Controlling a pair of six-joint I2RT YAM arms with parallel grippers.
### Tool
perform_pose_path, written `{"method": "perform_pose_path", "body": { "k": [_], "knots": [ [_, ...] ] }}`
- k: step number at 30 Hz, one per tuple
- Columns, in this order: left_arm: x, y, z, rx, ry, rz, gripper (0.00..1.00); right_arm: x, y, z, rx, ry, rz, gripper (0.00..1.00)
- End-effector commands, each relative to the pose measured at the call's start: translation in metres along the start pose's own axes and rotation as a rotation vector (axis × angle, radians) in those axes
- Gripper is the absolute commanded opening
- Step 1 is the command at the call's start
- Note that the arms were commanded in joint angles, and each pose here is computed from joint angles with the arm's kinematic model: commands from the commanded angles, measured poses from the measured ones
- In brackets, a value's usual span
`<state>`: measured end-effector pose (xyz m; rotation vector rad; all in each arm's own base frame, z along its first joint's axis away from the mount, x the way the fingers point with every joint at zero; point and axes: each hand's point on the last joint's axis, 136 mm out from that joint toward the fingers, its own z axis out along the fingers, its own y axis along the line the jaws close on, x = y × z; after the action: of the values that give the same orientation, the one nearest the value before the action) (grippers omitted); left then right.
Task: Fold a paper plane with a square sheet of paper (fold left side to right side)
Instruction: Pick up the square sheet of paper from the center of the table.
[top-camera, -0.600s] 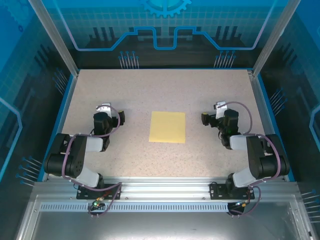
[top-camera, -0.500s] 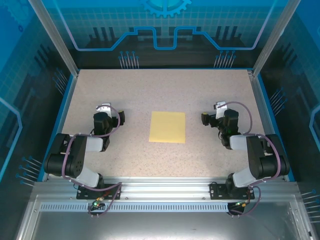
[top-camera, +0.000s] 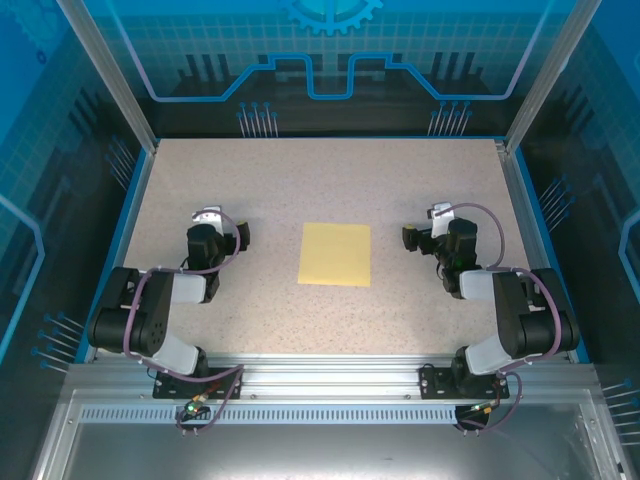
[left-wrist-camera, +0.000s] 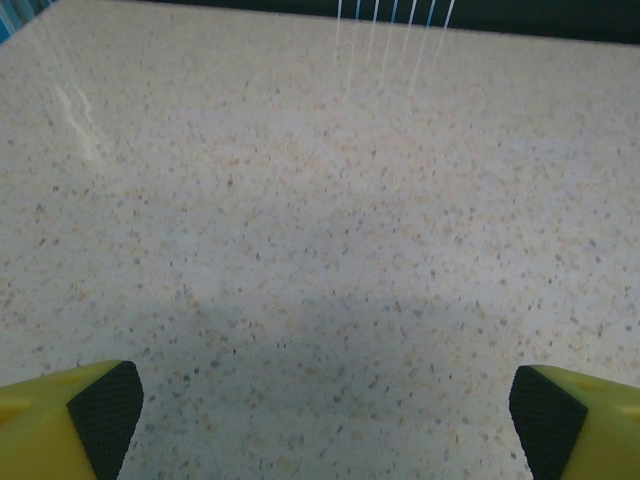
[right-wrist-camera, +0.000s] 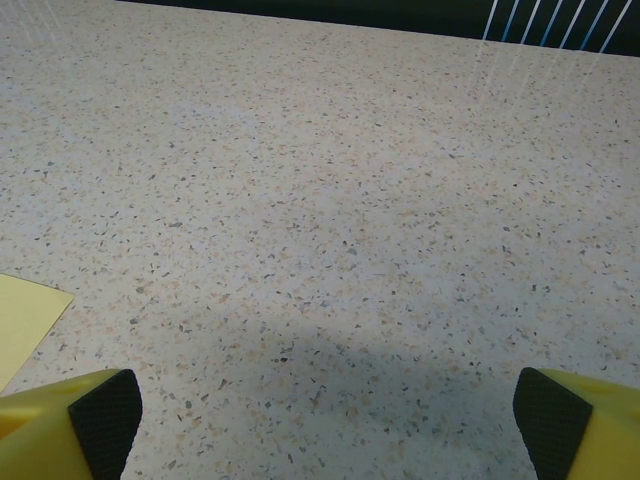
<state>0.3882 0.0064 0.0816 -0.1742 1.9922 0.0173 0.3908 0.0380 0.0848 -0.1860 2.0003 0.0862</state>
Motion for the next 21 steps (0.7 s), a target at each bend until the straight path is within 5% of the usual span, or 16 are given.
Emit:
{"method": "perform_pose_path", "body": {
  "k": [1, 12, 21],
  "knots": [
    [-0.031, 0.001, -0.009, -0.010, 0.027, -0.015, 0.99, -0.010, -0.006, 0.000, -0.001, -0.035, -0.001, 1.00],
    [-0.039, -0.062, -0.087, 0.243, 0.290, -0.368, 0.99, -0.043, -0.017, -0.029, 0.066, 0.134, 0.217, 1.00],
    [0.023, -0.186, -0.126, 0.580, 0.614, -0.393, 0.98, -0.029, 0.085, -0.036, -0.166, 0.359, 0.314, 0.99]
  ]
}}
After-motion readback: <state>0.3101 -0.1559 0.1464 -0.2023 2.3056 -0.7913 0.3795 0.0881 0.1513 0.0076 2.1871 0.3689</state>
